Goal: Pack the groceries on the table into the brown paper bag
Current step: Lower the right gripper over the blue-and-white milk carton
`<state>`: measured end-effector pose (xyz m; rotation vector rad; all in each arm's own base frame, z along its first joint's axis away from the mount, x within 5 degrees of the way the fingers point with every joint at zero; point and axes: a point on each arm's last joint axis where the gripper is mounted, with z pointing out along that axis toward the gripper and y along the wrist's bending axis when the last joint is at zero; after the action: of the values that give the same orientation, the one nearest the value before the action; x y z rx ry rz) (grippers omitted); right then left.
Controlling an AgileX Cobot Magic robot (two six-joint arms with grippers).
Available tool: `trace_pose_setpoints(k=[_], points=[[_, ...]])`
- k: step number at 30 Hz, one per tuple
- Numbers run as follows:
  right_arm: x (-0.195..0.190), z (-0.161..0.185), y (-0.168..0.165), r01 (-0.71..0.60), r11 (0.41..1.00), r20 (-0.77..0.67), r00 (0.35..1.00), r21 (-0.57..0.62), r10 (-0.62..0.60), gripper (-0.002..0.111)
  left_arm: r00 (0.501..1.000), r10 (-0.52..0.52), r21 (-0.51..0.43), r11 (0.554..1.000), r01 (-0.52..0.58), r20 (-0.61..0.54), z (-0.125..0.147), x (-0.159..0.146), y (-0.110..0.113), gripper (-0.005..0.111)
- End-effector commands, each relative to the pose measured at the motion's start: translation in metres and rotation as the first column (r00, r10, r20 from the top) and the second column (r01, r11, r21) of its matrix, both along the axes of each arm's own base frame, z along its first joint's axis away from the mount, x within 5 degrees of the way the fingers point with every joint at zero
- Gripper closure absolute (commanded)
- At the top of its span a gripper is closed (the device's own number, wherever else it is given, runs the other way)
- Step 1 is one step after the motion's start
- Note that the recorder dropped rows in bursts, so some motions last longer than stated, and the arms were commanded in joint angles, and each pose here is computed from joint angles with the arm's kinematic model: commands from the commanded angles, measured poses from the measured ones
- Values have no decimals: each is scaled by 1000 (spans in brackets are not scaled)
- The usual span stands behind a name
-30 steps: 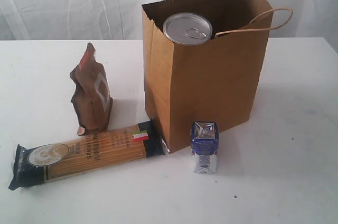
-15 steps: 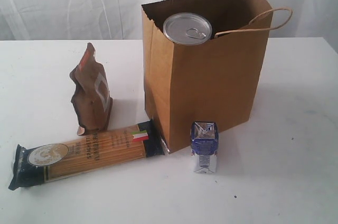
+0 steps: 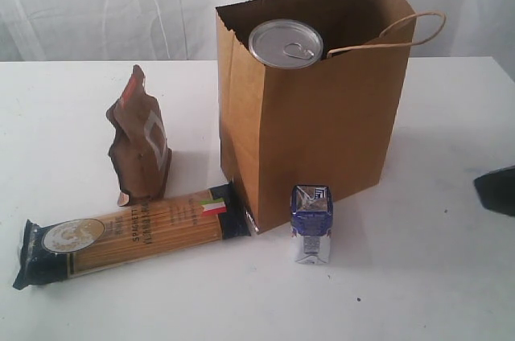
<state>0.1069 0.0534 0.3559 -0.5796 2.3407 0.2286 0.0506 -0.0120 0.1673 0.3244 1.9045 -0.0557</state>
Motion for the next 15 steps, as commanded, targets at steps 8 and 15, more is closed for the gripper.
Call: trace_pose_setpoints(k=[8, 15], points=[[56, -64, 39, 40, 986, -156, 988, 159, -15, 29, 1000, 5, -4, 1000, -5, -1, -1, 0, 0, 107], [79, -93, 61, 17, 994, -237, 971, 109, 10, 23, 1000, 5, -4, 1000, -5, -1, -1, 0, 0, 107]])
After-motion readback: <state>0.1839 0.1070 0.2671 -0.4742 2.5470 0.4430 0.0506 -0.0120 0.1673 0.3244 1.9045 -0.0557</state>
